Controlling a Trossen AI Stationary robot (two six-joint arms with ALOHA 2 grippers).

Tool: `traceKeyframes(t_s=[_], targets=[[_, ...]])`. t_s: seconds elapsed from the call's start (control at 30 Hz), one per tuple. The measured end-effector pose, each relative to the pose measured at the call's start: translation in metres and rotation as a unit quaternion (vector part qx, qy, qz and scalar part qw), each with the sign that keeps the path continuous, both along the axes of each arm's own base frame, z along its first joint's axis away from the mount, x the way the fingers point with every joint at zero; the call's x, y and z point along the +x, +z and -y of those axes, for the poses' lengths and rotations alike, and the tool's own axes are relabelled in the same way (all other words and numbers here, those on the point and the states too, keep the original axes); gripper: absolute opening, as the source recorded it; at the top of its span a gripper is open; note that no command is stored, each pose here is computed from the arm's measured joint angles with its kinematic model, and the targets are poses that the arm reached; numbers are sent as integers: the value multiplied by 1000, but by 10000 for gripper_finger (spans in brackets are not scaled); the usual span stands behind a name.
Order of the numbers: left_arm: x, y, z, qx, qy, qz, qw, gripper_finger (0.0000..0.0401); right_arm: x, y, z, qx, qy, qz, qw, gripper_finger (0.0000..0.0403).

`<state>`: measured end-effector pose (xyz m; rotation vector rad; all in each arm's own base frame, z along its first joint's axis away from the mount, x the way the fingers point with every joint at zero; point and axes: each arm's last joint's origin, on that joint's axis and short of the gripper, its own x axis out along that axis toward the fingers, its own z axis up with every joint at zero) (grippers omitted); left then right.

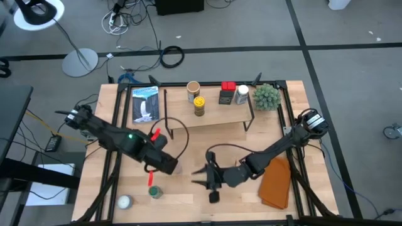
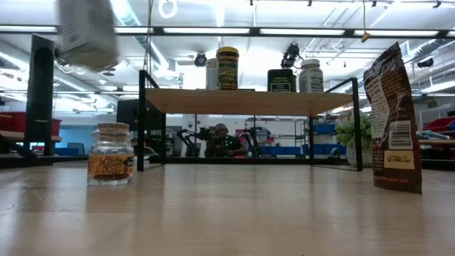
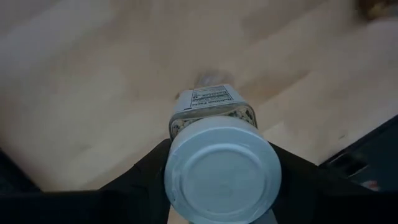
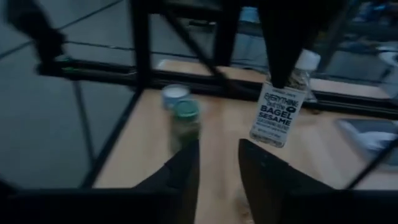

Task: Shelf spices
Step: Put the white seasoning bottle on the shelf

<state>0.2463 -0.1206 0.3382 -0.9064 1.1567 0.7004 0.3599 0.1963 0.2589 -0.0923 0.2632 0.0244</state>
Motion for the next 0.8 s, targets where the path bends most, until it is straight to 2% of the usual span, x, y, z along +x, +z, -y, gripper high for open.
traceKeyframes(t_s=[0.17,0.37,0.57,0.8], targets=[[6,15,-14,11,27,27,999,209,11,0,23,0,-33,2,999,178],[12,16,-28,16,45,31,998,209,24,1,52,6,-72,5,997,233],[15,17,-36,17,56,33,998,209,37,-1,76,20,-86,22,996,259],[20,17,-45,17,63,42,997,209,51,-16,90,21,-77,24,997,268]])
